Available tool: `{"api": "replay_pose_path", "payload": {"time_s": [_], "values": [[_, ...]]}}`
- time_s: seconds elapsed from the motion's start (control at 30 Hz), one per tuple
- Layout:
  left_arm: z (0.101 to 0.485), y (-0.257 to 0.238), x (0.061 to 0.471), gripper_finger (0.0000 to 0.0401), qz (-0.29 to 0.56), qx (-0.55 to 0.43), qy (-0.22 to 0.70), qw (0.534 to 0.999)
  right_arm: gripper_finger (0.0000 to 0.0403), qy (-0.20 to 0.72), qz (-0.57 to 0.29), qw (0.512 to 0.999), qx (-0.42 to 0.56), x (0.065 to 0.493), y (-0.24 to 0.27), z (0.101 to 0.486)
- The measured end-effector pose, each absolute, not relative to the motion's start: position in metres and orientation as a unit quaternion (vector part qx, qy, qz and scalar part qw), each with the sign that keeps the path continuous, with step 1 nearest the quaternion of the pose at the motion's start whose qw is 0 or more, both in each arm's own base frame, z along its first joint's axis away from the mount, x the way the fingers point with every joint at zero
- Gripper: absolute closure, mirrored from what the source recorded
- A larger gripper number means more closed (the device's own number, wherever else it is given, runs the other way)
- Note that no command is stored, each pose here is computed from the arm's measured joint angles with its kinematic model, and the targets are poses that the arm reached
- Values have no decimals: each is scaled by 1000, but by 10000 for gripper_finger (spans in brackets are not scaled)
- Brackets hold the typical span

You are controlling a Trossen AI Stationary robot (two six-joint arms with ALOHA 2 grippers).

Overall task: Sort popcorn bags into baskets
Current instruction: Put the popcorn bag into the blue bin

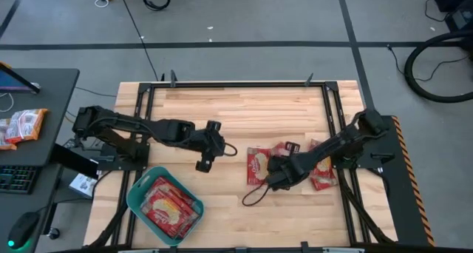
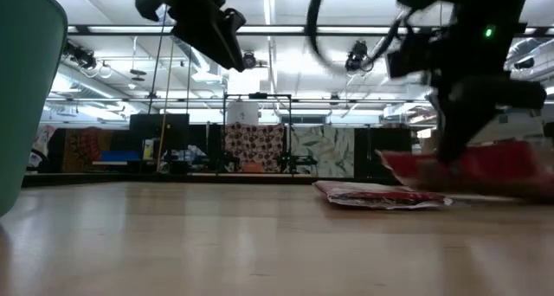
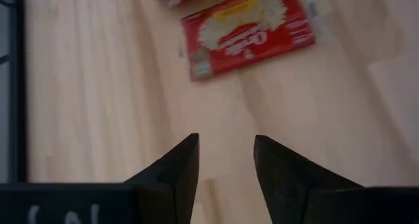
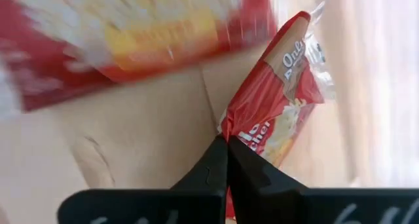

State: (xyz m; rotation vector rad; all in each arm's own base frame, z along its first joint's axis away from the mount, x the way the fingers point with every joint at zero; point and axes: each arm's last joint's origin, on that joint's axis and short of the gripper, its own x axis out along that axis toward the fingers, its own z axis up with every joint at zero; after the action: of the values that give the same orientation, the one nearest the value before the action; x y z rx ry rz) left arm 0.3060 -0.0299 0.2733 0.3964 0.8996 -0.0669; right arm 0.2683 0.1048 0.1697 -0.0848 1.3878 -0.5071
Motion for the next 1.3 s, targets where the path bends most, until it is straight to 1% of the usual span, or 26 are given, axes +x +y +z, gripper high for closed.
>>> {"api": "replay_pose_path", "payload": {"time_s": [0.1,0.2,0.33,0.53,0.67,0.83,0.93,1.03,1.1,1.2,1.3], "values": [[273,-40,305,239,-36,173,432,884,395,593,-181,778,-103,270,112,182],[275,-49,303,237,-38,158,423,891,397,552,-148,802,-173,273,116,193],[274,-61,307,236,-48,154,405,900,398,500,-108,823,-248,280,120,205],[271,-76,317,236,-60,178,369,910,398,424,-19,852,-307,295,129,219],[269,-82,322,236,-61,194,354,913,398,384,24,866,-320,301,131,229],[268,-82,323,234,-61,194,351,914,398,352,45,882,-311,304,124,242],[269,-82,324,216,-59,190,347,917,398,325,67,896,-294,307,122,250],[269,-82,324,190,-58,190,345,917,398,307,71,905,-286,309,119,255],[269,-83,325,180,-59,192,341,918,398,302,73,908,-282,309,117,258],[269,-82,325,187,-58,194,342,917,395,290,71,914,-273,311,114,261],[269,-82,325,215,-58,194,343,917,394,281,74,919,-268,312,114,263]]}}
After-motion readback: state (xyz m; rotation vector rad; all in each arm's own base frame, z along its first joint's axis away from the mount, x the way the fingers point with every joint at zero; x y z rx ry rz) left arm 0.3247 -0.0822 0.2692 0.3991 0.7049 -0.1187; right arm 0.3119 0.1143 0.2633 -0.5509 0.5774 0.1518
